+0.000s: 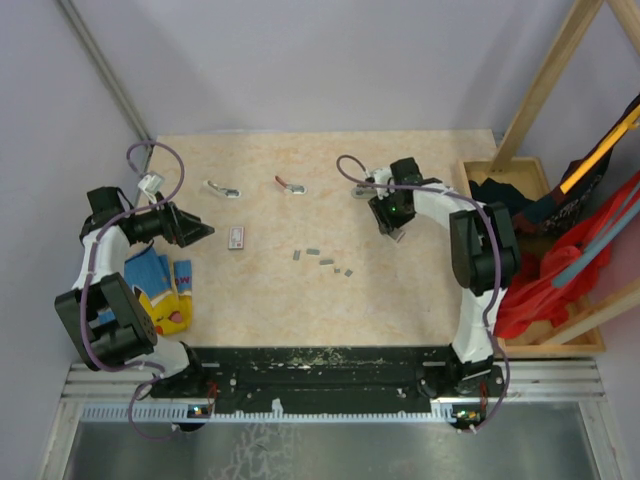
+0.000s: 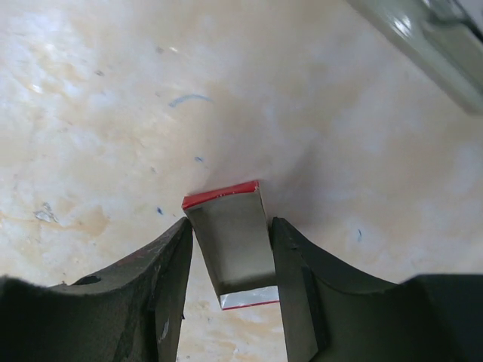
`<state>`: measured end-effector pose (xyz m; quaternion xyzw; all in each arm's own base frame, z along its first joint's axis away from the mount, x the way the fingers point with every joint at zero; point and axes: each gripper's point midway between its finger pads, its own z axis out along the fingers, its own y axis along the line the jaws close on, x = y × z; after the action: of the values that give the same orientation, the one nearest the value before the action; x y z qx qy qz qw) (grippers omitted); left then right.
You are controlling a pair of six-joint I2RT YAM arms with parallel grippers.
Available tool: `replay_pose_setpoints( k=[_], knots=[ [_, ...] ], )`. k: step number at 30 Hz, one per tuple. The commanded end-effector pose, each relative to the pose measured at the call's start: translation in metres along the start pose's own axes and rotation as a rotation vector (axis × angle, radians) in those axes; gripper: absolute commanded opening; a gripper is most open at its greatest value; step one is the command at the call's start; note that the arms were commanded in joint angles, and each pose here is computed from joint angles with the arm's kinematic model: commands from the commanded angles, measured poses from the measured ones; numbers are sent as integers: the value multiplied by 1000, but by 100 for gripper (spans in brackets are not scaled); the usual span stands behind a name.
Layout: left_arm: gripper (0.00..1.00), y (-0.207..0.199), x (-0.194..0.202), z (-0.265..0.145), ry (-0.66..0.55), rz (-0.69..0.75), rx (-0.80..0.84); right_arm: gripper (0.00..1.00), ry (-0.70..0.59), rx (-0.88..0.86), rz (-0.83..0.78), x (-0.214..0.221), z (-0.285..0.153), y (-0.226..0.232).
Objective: Unload the staples from the stapler
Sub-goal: Move the staple box to the center of the board.
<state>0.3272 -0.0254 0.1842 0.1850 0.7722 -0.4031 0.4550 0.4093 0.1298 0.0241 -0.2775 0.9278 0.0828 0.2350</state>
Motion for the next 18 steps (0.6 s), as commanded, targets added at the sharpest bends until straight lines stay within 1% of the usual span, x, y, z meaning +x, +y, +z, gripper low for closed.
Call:
replay_pose_setpoints(
  k=[1, 7, 13, 18],
  knots=[
    [100, -6, -4, -2, -21, 20, 25, 46, 32, -164, -196, 0, 17, 41],
    [100, -8, -4, -2, -21, 21, 32, 46, 58, -247, -399, -6, 25, 62],
    [100, -10, -4, -3, -24, 26, 40, 46, 80, -316, -562, -8, 26, 75],
    [100, -12, -3, -3, -25, 23, 50, 46, 105, -348, -712, -2, 25, 84]
  ],
)
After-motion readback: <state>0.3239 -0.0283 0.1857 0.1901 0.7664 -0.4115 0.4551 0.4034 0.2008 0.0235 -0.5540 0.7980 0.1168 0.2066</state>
